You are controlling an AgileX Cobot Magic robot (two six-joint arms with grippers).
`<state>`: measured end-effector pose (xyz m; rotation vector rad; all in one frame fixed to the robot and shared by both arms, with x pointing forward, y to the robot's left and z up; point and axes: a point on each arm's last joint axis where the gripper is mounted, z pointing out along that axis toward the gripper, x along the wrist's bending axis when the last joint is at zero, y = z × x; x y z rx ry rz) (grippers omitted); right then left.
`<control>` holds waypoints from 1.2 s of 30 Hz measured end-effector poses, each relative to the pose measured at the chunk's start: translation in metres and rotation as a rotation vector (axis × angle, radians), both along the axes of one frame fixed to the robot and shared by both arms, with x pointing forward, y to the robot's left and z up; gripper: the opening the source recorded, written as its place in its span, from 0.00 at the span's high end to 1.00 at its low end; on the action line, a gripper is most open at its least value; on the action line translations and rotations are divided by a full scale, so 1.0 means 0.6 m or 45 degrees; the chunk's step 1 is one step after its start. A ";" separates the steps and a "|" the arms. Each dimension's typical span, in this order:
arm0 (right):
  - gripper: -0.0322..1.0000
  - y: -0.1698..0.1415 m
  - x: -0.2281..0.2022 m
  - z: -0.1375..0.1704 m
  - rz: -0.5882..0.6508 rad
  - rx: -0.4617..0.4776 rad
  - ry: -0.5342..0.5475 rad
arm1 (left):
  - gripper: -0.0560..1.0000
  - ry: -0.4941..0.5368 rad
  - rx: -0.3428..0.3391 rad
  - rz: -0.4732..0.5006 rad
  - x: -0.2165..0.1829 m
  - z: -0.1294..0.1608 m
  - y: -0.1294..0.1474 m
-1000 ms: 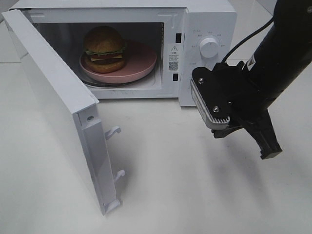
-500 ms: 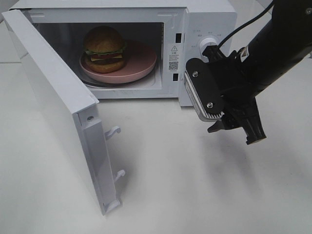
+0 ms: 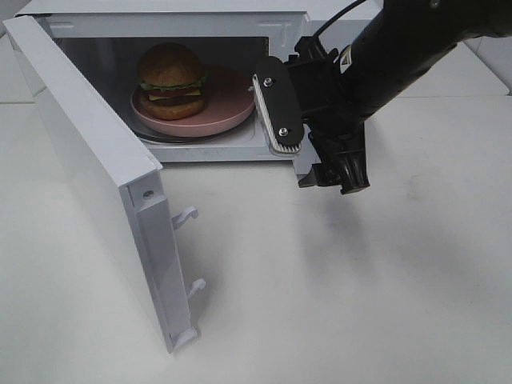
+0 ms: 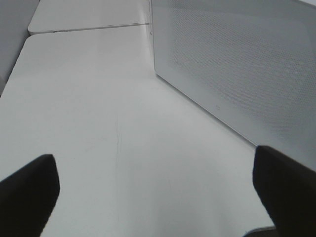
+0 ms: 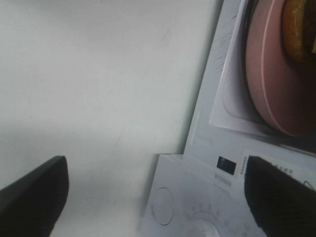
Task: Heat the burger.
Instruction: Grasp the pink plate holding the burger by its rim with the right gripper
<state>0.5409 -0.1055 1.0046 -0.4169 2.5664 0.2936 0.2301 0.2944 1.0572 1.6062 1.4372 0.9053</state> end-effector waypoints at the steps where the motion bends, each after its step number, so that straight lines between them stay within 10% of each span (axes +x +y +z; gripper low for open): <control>1: 0.07 0.000 0.000 0.000 0.000 0.000 0.000 | 0.01 0.000 0.000 0.000 0.000 0.000 0.000; 36: 0.12 0.127 0.127 -0.075 -0.029 0.066 -0.086 | 0.01 0.000 0.000 0.000 0.000 0.000 0.000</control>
